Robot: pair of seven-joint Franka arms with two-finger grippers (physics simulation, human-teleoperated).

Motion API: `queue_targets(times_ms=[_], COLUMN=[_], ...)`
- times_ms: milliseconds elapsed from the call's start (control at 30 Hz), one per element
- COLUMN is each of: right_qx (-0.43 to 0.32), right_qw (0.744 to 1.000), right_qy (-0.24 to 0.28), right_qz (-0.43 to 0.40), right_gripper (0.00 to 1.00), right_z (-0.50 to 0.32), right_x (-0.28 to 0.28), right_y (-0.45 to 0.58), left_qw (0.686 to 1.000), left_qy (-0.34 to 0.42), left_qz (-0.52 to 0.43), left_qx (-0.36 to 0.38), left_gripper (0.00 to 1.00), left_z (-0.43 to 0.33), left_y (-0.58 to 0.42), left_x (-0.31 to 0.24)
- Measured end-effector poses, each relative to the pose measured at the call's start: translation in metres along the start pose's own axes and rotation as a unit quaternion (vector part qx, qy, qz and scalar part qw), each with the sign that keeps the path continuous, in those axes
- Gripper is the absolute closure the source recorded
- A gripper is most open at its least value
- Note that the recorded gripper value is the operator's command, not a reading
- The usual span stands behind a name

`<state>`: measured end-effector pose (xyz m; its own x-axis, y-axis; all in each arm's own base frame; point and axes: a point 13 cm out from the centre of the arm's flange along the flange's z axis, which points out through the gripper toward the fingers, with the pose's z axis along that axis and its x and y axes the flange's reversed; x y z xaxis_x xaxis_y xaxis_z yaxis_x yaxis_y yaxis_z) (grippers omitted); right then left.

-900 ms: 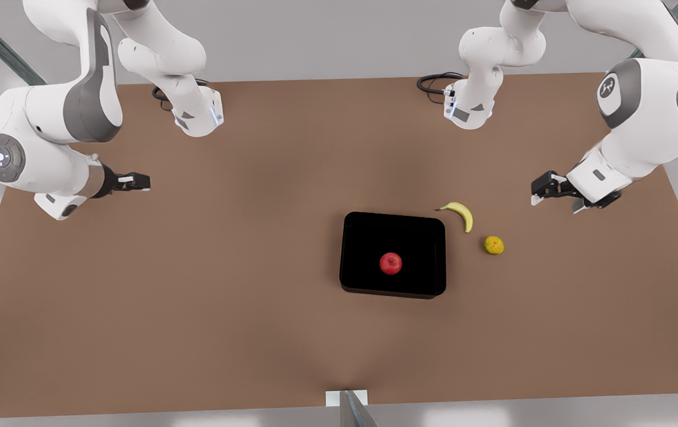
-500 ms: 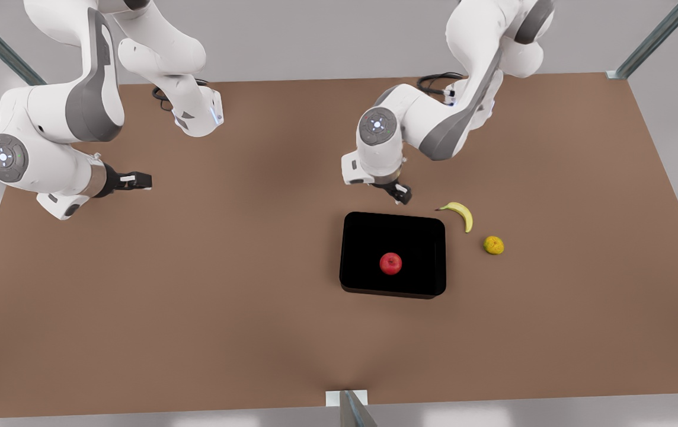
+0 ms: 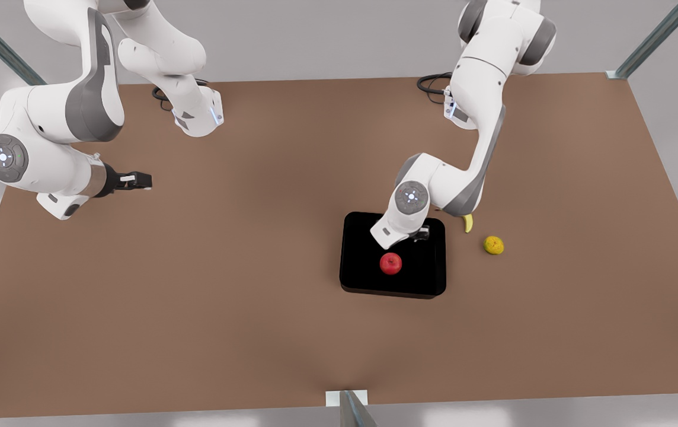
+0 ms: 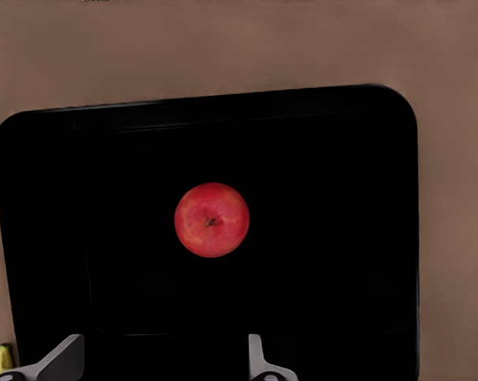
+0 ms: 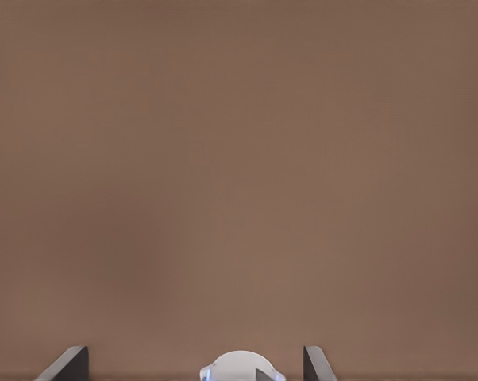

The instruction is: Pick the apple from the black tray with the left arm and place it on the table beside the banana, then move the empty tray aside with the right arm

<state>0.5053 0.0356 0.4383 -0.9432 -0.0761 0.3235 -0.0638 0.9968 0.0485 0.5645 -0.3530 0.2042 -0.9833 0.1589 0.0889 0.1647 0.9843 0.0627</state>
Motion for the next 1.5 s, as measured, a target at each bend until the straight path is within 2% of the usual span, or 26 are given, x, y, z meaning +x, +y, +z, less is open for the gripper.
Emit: queue_targets(times_ms=[133, 233, 300, 667, 867, 1500], right_qx=[0.001, -0.003, -0.007, 0.000, -0.007, -0.005], right_qw=[1.000, 0.999, 0.998, 1.000, 1.000, 1.000], right_qy=[-0.002, -0.047, -0.055, -0.028, -0.016, -0.015], right_qz=[0.001, 0.021, 0.029, -0.012, 0.000, -0.006], right_gripper=[0.00, 0.00, 0.00, 0.00, 0.00, 0.00], right_z=[-0.002, -0.048, -0.061, -0.050, -0.042, -0.042], right_x=[0.001, 0.003, 0.008, 0.008, 0.003, 0.004], right_y=[-0.002, -0.024, -0.034, 0.005, -0.009, -0.005], left_qw=[0.999, 0.997, 0.996, 0.988, 0.989, 0.993], left_qy=[-0.012, -0.015, -0.016, -0.049, -0.047, -0.060], left_qz=[-0.047, -0.072, -0.086, -0.142, -0.136, -0.097], left_qx=[0.006, 0.007, 0.008, 0.029, 0.016, 0.018], left_gripper=[0.00, 0.00, 0.00, 0.00, 0.00, 0.00], left_z=[0.004, 0.018, 0.035, 0.072, 0.106, 0.141], left_y=[0.000, -0.003, -0.006, -0.023, -0.018, -0.002], left_x=[-0.010, -0.015, -0.019, -0.055, -0.040, -0.054])
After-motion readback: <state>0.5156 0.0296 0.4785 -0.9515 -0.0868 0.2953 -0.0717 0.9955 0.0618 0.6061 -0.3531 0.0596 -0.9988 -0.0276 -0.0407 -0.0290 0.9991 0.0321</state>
